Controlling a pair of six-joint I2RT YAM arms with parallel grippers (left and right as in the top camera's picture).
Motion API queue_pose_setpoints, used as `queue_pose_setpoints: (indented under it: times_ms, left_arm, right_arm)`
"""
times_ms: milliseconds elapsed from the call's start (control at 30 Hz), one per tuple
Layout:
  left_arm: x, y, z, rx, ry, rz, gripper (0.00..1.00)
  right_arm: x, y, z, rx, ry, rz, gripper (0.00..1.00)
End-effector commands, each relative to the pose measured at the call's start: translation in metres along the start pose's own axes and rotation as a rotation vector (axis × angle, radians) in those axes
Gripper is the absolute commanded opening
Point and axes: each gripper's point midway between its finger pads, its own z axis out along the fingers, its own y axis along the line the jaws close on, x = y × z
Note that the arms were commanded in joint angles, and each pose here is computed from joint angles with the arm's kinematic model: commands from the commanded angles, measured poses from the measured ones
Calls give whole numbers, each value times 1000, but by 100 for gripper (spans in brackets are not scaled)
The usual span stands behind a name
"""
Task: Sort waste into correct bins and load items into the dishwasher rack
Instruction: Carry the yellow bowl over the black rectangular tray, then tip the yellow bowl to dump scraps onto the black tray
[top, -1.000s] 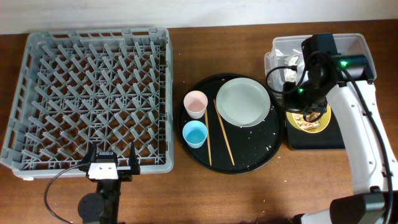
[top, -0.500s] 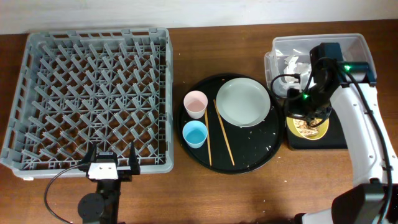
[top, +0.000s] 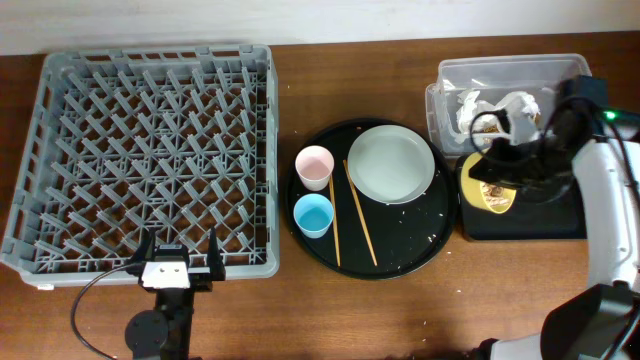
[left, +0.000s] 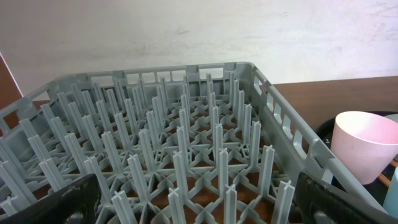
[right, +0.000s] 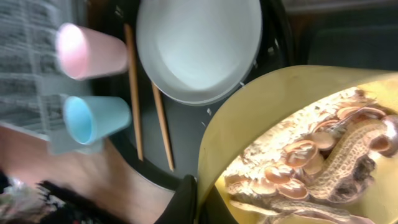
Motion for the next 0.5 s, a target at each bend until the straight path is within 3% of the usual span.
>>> queue_pose_setpoints:
  times_ms: [0, 300, 467]
  left_arm:
    - [1, -1, 0, 4, 1, 12, 99]
    - [1, -1, 0, 4, 1, 13, 99]
    - [1, -1, 0, 4, 1, 13, 99]
  right_arm:
    - [-11, 6, -15, -188, -127, -83, 4]
    - [-12, -43, 2, -317, -334, -70, 4]
    - [-16, -56, -11, -376, -446, -66, 4]
